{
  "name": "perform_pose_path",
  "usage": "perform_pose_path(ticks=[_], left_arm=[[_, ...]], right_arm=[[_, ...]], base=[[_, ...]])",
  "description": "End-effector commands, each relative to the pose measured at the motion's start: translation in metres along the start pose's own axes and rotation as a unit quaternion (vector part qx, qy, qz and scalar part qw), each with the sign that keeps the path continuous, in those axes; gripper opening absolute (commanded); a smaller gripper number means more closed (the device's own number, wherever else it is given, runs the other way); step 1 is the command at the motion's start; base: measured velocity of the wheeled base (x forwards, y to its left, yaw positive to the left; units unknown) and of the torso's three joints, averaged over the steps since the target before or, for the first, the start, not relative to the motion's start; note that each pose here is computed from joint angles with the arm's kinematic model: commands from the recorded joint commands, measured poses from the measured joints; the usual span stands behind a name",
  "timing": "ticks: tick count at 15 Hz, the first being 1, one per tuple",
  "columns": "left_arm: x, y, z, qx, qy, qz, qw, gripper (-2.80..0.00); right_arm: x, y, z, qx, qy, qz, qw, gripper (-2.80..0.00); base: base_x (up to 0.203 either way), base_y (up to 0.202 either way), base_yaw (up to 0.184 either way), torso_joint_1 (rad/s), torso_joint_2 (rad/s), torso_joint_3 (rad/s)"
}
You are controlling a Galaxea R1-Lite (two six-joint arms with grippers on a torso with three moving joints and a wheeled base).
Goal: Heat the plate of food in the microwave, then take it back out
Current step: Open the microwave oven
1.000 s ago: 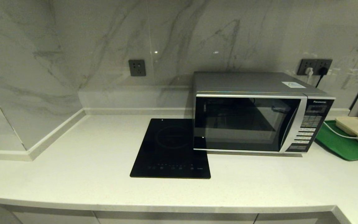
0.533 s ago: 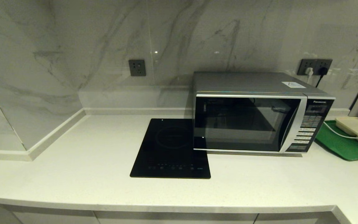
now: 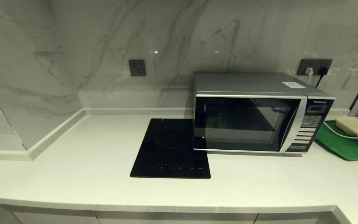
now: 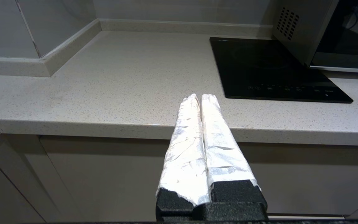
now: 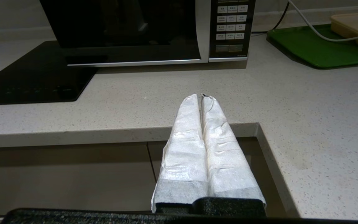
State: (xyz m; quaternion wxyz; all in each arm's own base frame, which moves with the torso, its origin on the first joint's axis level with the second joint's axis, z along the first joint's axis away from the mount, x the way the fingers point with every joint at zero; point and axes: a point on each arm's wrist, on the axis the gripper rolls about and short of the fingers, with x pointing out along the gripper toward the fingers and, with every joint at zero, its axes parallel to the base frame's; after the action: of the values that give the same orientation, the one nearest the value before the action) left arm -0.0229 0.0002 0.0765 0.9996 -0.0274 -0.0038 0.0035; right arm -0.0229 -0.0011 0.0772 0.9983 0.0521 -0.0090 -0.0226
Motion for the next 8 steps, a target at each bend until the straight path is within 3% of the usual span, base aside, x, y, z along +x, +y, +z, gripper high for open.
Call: perform_pose_path(ticks=[1,5,6,8], left_arm=[[0.000,0.000,0.000,0.000,0.000,0.000,1.0000,-2.80],[0.000,0.000,0.000,0.000,0.000,0.000,1.0000,-2.80],[0.000,0.000,0.000,0.000,0.000,0.000,1.0000,-2.80],[0.000,0.000,0.000,0.000,0.000,0.000,1.0000,-2.80]], right_arm=[[0.000,0.000,0.000,0.000,0.000,0.000,1.000,-2.80],[-0.001,0.000,0.002,0.003,-0.003,-0.001,1.000,-2.80],[-0.003,0.001,0.014,0.008,-0.007,-0.004,1.000,-2.80],[-0.007,0.006,0.065,0.047,-0.010,-0.011,0.999,-2.80]], base=[[0.000,0.000,0.000,0.000,0.00,0.000],[0.000,0.000,0.000,0.000,0.00,0.000],[0.000,0.000,0.000,0.000,0.00,0.000],[0.000,0.000,0.000,0.000,0.00,0.000]])
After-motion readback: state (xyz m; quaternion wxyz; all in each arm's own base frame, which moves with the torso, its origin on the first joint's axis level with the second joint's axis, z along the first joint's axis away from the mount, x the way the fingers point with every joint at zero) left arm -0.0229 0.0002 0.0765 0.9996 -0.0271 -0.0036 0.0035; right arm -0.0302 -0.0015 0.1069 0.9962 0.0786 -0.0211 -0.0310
